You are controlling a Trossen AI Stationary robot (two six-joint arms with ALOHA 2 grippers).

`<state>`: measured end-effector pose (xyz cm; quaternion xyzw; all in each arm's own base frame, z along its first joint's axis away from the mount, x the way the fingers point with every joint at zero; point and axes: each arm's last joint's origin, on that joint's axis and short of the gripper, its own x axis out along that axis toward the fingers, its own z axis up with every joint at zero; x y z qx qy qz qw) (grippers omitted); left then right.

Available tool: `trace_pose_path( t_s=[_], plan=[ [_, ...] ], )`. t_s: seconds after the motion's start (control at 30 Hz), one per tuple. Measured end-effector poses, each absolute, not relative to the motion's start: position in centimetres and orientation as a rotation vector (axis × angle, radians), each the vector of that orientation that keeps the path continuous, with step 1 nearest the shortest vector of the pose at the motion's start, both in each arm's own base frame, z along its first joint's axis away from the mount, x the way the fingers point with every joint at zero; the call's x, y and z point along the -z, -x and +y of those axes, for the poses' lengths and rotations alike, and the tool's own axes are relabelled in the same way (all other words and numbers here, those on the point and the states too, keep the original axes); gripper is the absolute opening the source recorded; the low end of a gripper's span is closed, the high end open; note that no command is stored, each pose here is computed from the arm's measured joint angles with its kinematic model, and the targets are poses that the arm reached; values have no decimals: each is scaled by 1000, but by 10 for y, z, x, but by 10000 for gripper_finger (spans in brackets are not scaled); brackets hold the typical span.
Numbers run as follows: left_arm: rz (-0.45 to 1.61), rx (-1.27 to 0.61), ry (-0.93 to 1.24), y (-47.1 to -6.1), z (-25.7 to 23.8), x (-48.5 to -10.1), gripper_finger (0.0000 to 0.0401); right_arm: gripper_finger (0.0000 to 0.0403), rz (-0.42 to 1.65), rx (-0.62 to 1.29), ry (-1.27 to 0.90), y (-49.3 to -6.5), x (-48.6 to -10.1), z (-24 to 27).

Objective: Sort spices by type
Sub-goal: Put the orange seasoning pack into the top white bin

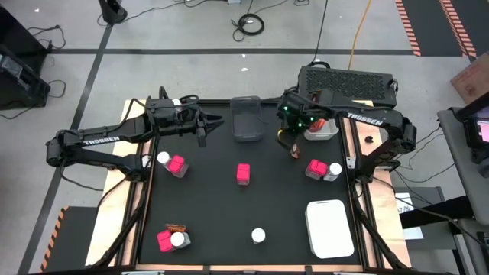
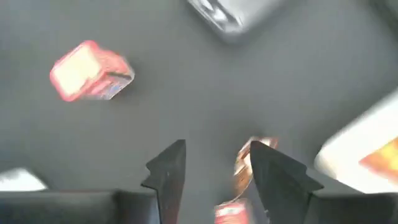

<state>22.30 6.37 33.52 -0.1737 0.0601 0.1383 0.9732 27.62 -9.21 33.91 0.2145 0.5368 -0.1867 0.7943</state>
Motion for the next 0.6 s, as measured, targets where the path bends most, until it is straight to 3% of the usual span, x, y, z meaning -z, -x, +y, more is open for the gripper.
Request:
trace_pose_path(
  t_s=[0.33,0.43,0.6],
  plan=[
    [122,-279,351,-223,64,-335,119,183,1252,-492,688,-265,-343,-86],
    [122,-279,351,-223,64,-335,119,183,1248,-626,847,-264,-338,-86],
    [122,-279,356,-223,64,-335,119,183,1263,-673,934,-264,-335,-85]
  ],
)
